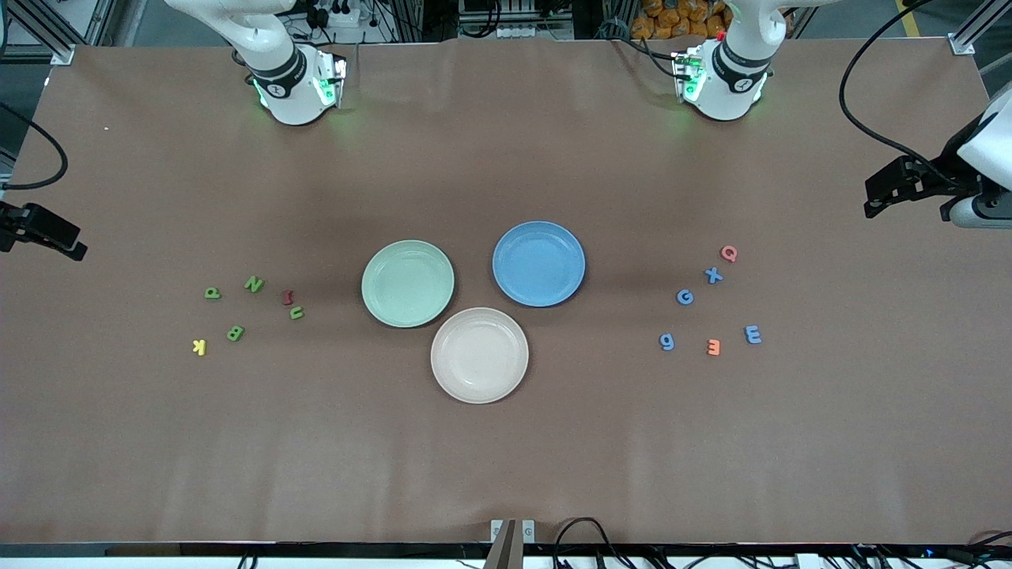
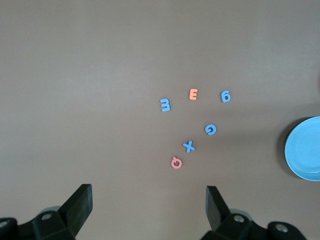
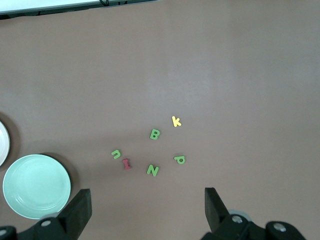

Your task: Sort letters by color into matching plates

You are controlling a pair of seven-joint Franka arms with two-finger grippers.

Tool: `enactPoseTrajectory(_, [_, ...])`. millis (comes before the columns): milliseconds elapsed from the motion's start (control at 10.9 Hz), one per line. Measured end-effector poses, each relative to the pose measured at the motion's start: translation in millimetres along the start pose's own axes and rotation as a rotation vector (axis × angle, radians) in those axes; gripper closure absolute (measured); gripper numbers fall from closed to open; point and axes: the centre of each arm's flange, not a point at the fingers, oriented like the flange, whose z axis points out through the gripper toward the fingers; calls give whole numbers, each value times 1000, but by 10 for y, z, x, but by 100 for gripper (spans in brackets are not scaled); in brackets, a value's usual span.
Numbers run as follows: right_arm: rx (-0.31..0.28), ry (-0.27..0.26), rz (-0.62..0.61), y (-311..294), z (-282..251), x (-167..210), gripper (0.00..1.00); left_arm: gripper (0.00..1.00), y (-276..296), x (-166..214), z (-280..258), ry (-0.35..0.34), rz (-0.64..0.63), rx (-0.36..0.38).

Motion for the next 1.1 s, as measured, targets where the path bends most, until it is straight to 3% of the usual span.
enactPoseTrajectory(1105, [-1, -7, 0, -4, 43, 17, 0, 0, -13, -20, 23, -22, -2, 1])
